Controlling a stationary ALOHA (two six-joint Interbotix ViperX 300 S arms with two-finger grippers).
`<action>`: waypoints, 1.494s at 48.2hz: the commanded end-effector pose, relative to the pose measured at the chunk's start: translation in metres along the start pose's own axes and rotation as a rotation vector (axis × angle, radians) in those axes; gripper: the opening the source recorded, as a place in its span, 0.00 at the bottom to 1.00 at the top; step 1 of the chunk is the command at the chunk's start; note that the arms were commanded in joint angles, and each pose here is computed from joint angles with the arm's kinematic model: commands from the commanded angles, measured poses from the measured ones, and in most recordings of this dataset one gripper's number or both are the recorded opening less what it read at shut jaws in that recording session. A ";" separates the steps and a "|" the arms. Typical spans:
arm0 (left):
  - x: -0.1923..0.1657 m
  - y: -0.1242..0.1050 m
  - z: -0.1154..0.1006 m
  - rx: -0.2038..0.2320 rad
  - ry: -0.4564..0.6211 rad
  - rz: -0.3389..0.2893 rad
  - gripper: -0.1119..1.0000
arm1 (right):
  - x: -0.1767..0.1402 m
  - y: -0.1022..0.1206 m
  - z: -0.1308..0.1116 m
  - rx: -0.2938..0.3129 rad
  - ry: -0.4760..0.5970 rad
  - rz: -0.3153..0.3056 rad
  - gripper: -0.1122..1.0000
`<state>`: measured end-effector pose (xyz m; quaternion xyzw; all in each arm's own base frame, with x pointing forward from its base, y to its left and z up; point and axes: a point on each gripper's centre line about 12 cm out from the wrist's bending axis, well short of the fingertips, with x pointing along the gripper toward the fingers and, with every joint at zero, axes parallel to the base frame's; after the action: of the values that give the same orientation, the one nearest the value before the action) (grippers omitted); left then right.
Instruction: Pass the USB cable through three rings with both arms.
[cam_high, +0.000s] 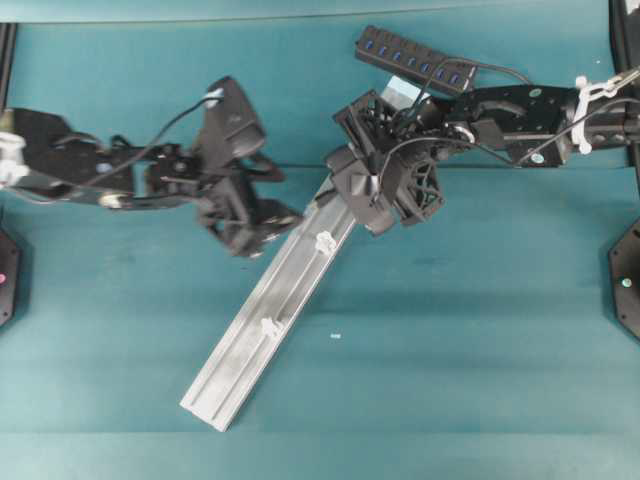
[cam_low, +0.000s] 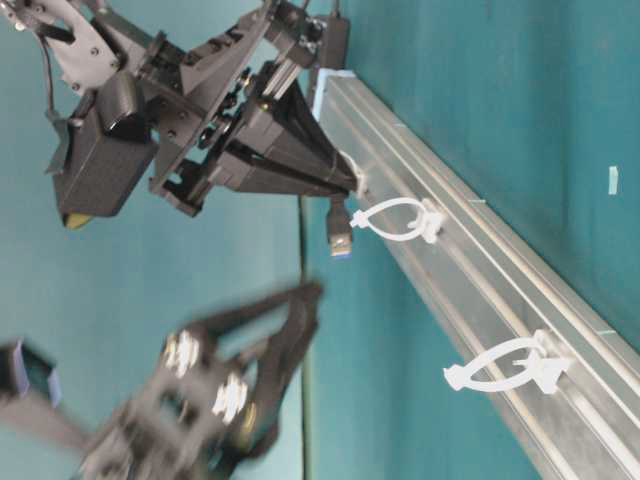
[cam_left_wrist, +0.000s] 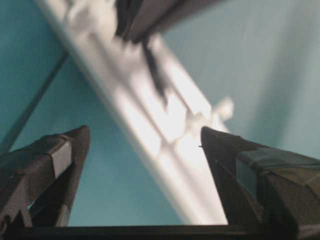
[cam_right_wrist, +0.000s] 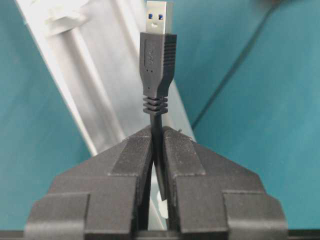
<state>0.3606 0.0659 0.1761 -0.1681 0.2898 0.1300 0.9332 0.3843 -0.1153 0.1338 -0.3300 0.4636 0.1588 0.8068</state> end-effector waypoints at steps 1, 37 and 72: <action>-0.021 -0.012 0.013 0.029 -0.035 -0.028 0.96 | 0.000 0.003 0.005 -0.064 0.001 0.022 0.18; -0.086 -0.033 -0.010 0.079 -0.007 -0.099 0.96 | 0.008 0.023 0.000 -0.157 0.036 0.099 0.18; -0.087 -0.034 -0.010 0.060 -0.013 -0.103 0.96 | 0.013 0.030 0.020 -0.192 0.007 0.087 0.18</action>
<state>0.2958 0.0194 0.2195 -0.1556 0.2926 0.0780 0.9403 0.3834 -0.0883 0.1192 -0.3848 0.4674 0.2308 0.7618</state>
